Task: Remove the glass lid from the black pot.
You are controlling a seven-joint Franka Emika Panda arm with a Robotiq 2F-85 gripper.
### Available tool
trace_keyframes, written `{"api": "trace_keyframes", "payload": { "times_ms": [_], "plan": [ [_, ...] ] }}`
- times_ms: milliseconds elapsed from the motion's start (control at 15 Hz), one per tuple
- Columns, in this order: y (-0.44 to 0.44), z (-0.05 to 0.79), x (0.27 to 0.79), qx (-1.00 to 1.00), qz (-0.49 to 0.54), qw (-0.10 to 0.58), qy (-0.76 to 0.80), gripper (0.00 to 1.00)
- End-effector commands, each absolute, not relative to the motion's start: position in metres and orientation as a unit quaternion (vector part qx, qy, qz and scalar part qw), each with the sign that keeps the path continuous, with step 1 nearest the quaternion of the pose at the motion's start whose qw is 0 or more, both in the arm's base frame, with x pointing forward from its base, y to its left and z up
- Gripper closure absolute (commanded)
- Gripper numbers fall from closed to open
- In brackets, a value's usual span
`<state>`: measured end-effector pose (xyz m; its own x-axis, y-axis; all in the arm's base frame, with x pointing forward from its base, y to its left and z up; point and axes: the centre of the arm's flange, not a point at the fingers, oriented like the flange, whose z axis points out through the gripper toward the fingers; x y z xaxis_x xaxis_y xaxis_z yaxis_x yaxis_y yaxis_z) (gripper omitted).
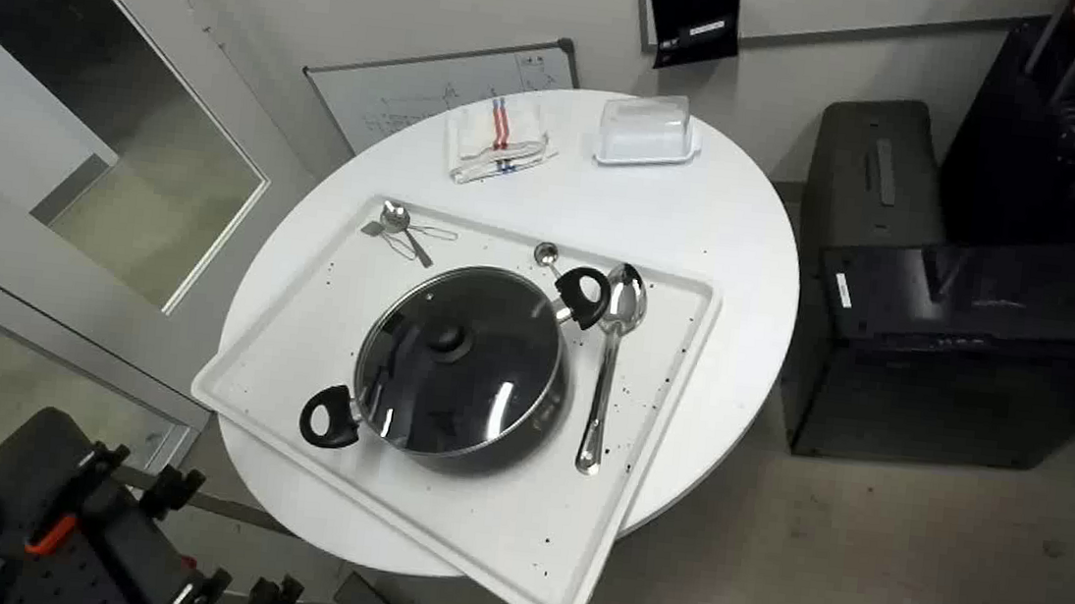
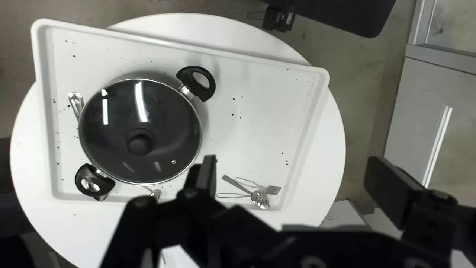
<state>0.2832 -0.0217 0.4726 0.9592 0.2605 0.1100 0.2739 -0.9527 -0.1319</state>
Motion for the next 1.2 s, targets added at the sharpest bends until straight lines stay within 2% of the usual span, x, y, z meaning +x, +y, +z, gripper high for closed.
{"api": "trace_keyframes", "payload": {
  "times_ms": [0,533,1133],
  "plan": [
    [-0.022,0.473,0.283,-0.987,-0.046,0.073,-0.135,0.0],
    [-0.024,0.465,0.29,-0.989,-0.048,0.068,-0.125,0.0],
    [-0.049,0.4,0.356,-0.997,-0.053,0.03,-0.037,0.0]
  ]
}}
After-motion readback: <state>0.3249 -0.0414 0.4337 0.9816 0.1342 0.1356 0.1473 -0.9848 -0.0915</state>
